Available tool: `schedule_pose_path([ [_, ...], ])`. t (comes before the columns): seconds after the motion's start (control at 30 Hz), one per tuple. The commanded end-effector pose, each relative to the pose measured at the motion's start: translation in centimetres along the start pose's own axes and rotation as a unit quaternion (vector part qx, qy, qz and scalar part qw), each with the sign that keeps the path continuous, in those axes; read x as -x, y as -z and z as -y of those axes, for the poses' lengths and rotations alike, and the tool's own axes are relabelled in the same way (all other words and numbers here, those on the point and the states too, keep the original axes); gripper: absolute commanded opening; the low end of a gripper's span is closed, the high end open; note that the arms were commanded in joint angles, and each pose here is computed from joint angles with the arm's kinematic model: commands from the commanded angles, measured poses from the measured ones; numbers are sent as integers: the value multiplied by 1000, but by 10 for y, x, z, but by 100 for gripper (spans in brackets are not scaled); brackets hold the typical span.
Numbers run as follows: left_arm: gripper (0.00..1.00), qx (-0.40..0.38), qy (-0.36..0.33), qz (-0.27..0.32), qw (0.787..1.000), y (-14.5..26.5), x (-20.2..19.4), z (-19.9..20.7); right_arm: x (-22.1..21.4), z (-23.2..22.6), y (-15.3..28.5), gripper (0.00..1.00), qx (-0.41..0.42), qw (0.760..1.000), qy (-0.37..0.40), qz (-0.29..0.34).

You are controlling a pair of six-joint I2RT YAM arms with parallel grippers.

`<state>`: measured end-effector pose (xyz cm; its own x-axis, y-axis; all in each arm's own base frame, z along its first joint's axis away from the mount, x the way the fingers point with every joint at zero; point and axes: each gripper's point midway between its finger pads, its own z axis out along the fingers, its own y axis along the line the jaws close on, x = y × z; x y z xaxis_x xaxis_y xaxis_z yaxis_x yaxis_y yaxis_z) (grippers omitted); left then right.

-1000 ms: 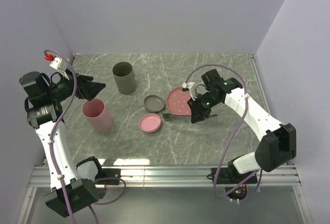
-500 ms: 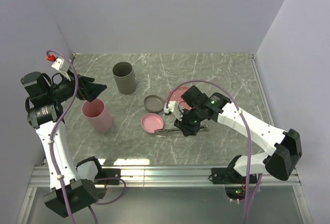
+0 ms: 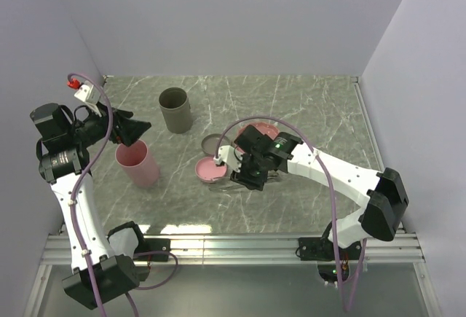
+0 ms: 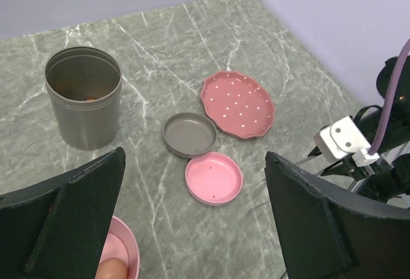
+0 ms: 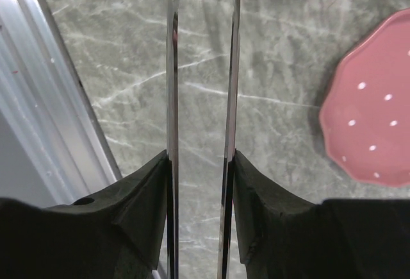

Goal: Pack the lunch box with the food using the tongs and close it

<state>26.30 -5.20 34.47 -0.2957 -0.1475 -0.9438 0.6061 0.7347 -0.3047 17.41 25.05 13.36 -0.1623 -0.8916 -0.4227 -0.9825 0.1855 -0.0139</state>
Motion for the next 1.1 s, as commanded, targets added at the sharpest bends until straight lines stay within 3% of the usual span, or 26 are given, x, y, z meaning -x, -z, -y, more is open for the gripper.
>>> schedule_pose_path([
  [0.0, 96, -1, -32, 0, 999, 1, 0, 3, 29, 18, 9, 48, -42, 998, 14, 35],
  [0.4, 96, -5, -29, -2, 1000, 0, -5, 2, 43, 9, 35, 47, -43, 997, 44, 55],
  [0.83, 96, -1, -31, -6, 999, 1, -7, 0, 42, 31, 3, 48, -60, 994, 90, 7],
  [1.07, 96, 0, -22, -3, 1000, -1, -6, -3, 38, 35, -9, 38, -56, 993, 106, -12],
])
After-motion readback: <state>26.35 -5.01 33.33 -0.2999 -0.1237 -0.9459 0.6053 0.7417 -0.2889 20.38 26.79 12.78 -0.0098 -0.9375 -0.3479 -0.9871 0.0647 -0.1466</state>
